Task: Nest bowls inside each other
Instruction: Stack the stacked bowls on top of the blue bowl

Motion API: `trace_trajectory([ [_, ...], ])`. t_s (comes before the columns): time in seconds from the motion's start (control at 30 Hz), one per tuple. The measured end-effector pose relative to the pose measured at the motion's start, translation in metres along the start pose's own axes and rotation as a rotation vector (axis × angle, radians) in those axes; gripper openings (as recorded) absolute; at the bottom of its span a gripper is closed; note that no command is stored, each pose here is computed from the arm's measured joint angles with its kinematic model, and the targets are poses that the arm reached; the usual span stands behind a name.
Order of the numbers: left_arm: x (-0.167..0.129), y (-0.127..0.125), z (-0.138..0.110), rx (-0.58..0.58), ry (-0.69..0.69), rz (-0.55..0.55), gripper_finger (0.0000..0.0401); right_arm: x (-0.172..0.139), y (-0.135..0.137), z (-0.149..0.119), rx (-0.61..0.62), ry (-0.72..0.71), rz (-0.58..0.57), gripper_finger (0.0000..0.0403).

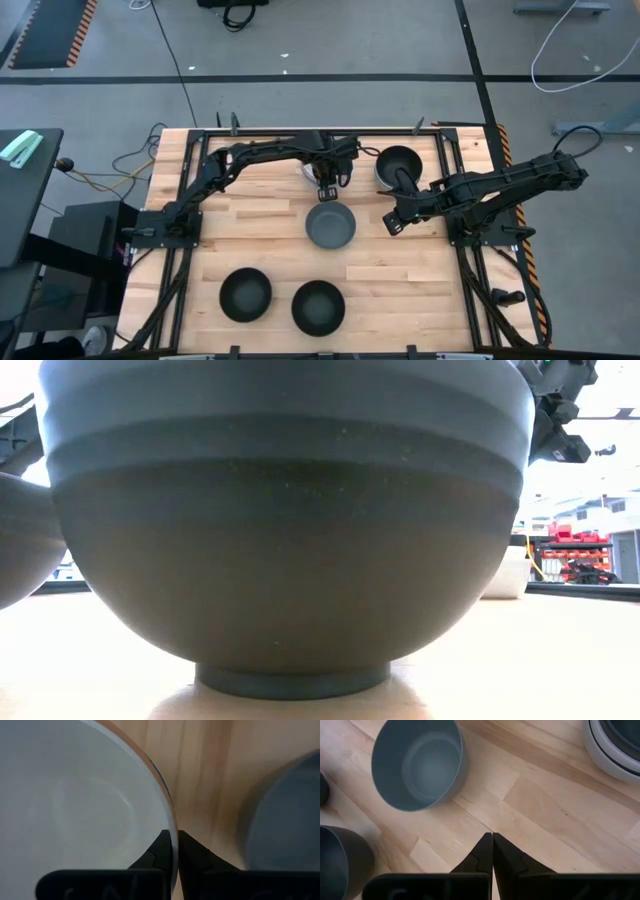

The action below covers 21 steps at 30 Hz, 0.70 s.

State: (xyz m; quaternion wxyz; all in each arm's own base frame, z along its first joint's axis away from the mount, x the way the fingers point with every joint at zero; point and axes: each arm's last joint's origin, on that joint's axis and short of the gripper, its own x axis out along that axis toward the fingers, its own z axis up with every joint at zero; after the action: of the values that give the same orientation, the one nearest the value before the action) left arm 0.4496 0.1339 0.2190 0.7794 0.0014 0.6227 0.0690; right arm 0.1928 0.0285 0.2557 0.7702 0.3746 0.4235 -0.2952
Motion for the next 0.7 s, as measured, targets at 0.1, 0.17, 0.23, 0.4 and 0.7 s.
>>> trace_trajectory([
  [0.1, 0.001, 0.002, 0.0, -0.003, 0.002, 0.016, 0.0019, 0.0, 0.0, 0.0, 0.0, 0.0, 0.0, 0.0011],
  [0.17, 0.001, 0.002, -0.001, -0.003, 0.015, 0.014, 0.0019, 0.0, 0.0, 0.0, 0.0, 0.0, 0.0, 0.0012],
  [0.23, 0.001, 0.001, -0.002, -0.003, 0.024, 0.016, 0.0023, 0.0, 0.0, 0.0, 0.0, 0.0, 0.0, 0.0013],
  [0.4, -0.001, -0.004, 0.0, 0.004, 0.013, 0.027, 0.0085, 0.0, 0.0, 0.0, -0.001, 0.0, 0.0, 0.0012],
  [0.7, -0.005, -0.011, 0.0, 0.017, 0.02, 0.034, 0.0149, 0.0, 0.0, 0.0, -0.001, 0.0, 0.0, 0.0015],
])
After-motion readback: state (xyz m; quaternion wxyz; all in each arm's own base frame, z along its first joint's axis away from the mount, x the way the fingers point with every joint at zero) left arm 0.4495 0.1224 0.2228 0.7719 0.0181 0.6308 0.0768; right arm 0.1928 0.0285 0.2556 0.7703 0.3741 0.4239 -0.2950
